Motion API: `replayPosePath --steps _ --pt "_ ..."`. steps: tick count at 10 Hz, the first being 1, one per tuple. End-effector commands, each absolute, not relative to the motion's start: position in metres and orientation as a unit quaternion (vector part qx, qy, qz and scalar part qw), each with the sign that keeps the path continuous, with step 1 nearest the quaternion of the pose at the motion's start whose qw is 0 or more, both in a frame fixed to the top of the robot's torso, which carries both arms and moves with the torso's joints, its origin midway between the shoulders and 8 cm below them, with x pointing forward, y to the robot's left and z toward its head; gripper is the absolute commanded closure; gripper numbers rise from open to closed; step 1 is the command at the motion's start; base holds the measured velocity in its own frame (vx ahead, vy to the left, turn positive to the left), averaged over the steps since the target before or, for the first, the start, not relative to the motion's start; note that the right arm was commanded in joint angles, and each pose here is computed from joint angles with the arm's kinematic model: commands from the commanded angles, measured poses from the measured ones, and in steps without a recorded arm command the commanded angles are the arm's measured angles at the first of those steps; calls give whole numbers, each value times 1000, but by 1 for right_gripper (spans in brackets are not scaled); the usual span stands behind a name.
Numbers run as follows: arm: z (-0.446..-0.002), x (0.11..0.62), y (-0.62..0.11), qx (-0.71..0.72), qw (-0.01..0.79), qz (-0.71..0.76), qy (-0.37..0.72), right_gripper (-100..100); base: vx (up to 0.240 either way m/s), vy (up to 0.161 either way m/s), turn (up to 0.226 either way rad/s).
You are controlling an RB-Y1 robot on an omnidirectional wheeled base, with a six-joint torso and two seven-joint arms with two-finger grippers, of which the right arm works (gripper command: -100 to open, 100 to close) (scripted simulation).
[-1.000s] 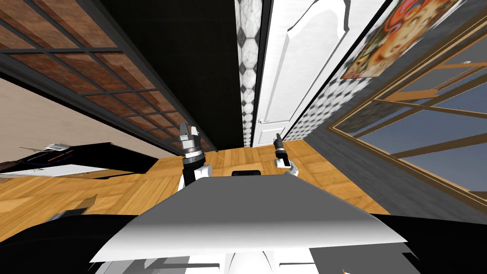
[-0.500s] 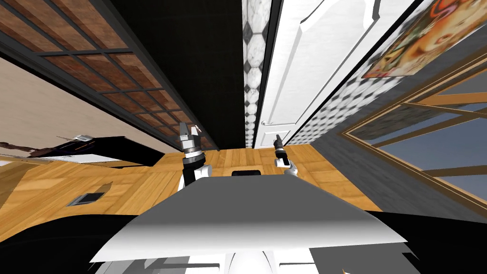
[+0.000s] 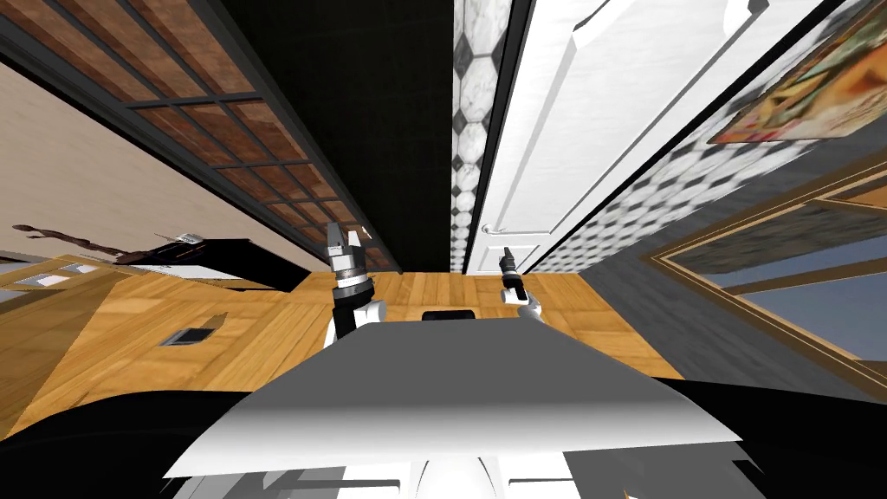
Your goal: Pull the door open
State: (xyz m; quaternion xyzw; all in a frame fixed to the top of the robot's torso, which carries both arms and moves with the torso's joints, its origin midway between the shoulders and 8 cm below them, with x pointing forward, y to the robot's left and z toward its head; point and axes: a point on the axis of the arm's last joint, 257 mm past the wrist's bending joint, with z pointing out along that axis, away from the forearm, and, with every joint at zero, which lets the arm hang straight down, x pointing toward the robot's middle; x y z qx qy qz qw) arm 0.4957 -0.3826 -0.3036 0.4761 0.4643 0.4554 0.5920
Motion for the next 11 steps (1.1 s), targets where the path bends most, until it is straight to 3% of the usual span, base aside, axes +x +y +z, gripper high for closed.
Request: replayPosePath --steps 1,5,11 --pt "-313 496 -393 487 588 447 466 -100 119 -107 206" --pt "-330 497 -408 503 583 434 467 -100 87 -93 156" --pt "-344 498 -421 519 579 421 467 -100 42 -52 86"
